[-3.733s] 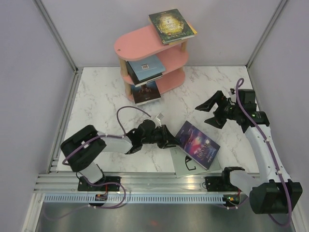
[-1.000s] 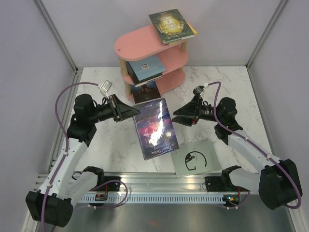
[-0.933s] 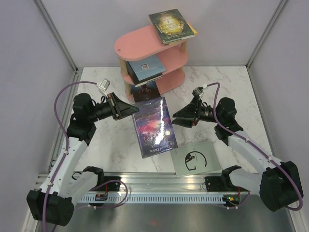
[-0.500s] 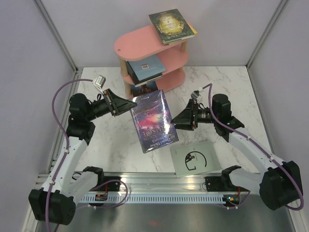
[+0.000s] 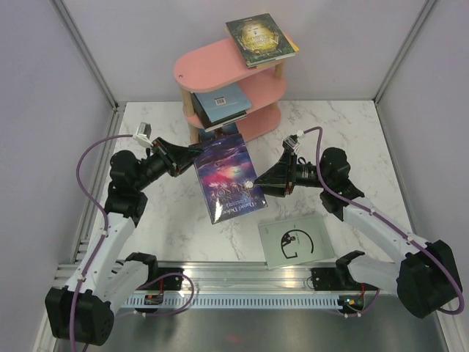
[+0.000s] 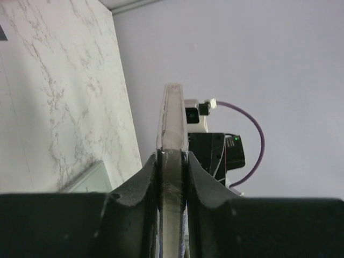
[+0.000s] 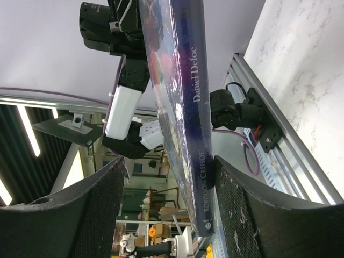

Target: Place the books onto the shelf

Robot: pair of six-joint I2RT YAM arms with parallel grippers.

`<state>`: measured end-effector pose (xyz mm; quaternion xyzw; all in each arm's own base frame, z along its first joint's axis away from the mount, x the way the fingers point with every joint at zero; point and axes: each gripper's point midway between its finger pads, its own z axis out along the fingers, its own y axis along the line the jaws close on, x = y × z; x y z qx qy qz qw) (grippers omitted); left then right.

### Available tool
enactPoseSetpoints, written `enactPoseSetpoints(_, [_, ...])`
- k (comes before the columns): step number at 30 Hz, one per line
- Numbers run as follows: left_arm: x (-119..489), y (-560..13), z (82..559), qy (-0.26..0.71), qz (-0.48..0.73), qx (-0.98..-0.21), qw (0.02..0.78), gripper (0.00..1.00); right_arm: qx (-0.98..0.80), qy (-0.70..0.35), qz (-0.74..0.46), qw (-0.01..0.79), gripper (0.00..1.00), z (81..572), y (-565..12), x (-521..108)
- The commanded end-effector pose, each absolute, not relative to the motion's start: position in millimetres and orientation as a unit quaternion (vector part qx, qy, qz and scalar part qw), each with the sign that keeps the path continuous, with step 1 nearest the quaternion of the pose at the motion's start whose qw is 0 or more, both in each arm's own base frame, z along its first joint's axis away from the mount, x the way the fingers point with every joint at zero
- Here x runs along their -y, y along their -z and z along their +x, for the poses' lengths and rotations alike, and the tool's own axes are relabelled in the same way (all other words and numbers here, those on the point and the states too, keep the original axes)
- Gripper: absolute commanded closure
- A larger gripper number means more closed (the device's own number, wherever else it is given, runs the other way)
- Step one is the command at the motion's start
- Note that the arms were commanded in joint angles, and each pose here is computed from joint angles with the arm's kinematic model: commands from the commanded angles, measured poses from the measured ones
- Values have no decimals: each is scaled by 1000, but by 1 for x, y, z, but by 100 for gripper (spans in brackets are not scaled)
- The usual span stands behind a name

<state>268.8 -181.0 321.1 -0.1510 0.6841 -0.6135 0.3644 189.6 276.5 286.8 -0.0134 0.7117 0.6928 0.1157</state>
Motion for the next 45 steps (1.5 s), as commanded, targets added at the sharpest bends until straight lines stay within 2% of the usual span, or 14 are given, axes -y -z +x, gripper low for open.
enactPoseSetpoints(1, [165,-361,288,625,-191,-625,427,98,-677,-723,-38,133,30,180,-316,-277])
enactPoseSetpoints(9, [159,-359,303,640,-236,-596,423,98,-660,-741,-29,119,35,180,-320,-282])
enactPoseSetpoints(13, [157,-355,306,672,-264,-564,401,98,-683,-722,-22,105,35,183,-301,-291])
enactPoseSetpoints(17, [156,-364,302,710,-261,-524,392,98,-702,-702,-28,116,35,190,-290,-295])
enactPoseSetpoints(22, [152,-366,295,714,-265,-513,395,98,-711,-690,-28,131,34,198,-291,-298])
enactPoseSetpoints(27, [143,-355,297,669,-298,-537,419,98,-703,-697,-2,144,35,205,-300,-297])
enactPoseSetpoints(29, [140,-351,300,660,-312,-539,420,98,-680,-716,60,143,39,217,-312,-295])
enactPoseSetpoints(32, [137,-346,303,643,-328,-545,427,98,-629,-755,115,146,43,230,-344,-294])
enactPoseSetpoints(38, [133,-343,311,601,-361,-556,446,98,-598,-776,104,174,43,244,-410,-310])
enactPoseSetpoints(41, [129,-341,317,587,-381,-554,451,98,-627,-755,72,176,44,243,-410,-328])
enactPoseSetpoints(45, [123,-352,323,558,-386,-563,472,98,-663,-725,86,166,45,240,-392,-336])
